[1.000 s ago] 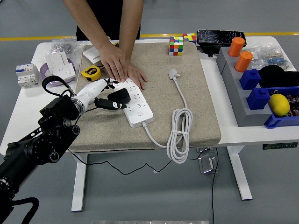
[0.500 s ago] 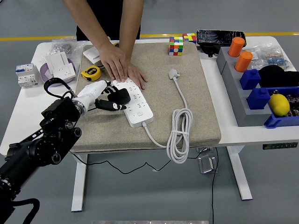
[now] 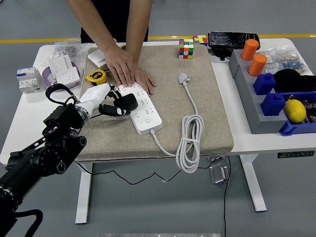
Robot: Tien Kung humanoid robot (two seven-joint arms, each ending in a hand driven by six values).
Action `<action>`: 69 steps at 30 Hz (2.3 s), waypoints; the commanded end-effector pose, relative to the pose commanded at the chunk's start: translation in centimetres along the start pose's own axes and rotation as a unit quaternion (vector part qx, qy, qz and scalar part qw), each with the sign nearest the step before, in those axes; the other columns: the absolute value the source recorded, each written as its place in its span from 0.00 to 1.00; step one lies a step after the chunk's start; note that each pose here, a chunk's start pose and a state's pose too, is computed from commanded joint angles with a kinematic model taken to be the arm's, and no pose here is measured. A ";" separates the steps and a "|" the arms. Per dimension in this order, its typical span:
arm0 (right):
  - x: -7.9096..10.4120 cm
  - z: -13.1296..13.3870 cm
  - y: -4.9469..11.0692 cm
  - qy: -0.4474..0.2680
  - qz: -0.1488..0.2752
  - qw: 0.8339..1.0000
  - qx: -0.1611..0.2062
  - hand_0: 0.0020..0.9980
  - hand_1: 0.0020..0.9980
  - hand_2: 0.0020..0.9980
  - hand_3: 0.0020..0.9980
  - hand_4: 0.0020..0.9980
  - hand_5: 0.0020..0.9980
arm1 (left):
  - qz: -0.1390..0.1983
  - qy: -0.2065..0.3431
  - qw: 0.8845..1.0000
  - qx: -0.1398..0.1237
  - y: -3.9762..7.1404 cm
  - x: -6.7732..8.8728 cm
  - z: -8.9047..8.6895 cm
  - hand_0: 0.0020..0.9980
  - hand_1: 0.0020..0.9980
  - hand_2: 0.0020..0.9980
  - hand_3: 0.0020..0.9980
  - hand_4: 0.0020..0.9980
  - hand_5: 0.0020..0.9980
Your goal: Pick up the plug,place it near the board,insert it into the board,press the button
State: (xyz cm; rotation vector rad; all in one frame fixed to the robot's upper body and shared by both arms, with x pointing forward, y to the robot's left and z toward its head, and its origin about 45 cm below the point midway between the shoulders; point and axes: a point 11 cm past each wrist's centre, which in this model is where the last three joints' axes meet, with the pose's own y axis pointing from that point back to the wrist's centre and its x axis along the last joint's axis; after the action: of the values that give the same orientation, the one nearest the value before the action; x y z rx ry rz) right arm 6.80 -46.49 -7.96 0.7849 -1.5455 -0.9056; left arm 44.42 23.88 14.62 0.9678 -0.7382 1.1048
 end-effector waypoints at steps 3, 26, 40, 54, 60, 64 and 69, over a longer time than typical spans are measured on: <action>0.0 0.0 0.0 0.000 0.000 1.000 0.000 0.89 0.81 0.77 0.81 1.00 1.00 | 0.001 0.001 1.000 0.001 0.0 0.0 -0.1 0.55 0.65 0.56 0.54 1.00 0.35; 0.0 -0.2 0.0 0.000 0.000 1.000 0.001 0.89 0.81 0.77 0.81 1.00 1.00 | 0.013 0.007 1.000 0.001 -0.2 0.2 0.0 0.47 0.57 0.52 0.48 0.78 0.28; 0.0 0.0 0.0 0.000 0.000 1.000 0.000 0.89 0.81 0.77 0.81 1.00 1.00 | 0.005 0.015 1.000 -0.001 -0.1 -0.2 0.0 0.45 0.57 0.48 0.45 0.70 0.23; 0.0 0.1 0.0 0.001 0.000 1.000 -0.001 0.89 0.81 0.77 0.81 1.00 1.00 | -0.002 0.025 1.000 -0.003 0.0 -0.4 0.1 0.45 0.57 0.45 0.41 0.65 0.20; 0.0 0.1 0.0 0.000 0.000 1.000 -0.001 0.89 0.81 0.77 0.81 1.00 1.00 | -0.006 0.037 0.999 -0.003 0.1 -0.4 0.0 0.45 0.57 0.44 0.39 0.63 0.21; 0.0 0.1 0.0 0.000 0.000 1.000 -0.001 0.89 0.81 0.77 0.81 1.00 1.00 | -0.006 0.059 0.998 -0.005 0.2 -0.2 0.0 0.45 0.57 0.44 0.39 0.63 0.21; -0.1 0.0 0.0 -0.001 -0.001 1.000 0.000 0.89 0.81 0.77 0.81 1.00 1.00 | -0.006 0.072 0.997 -0.008 0.2 0.0 0.1 0.45 0.57 0.44 0.37 0.62 0.20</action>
State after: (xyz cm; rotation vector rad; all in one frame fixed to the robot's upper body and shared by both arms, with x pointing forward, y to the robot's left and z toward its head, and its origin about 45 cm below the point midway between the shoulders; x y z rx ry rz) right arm 6.81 -46.42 -7.99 0.7846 -1.5460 -0.9079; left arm 44.24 23.79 14.76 0.8679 -0.6222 1.1437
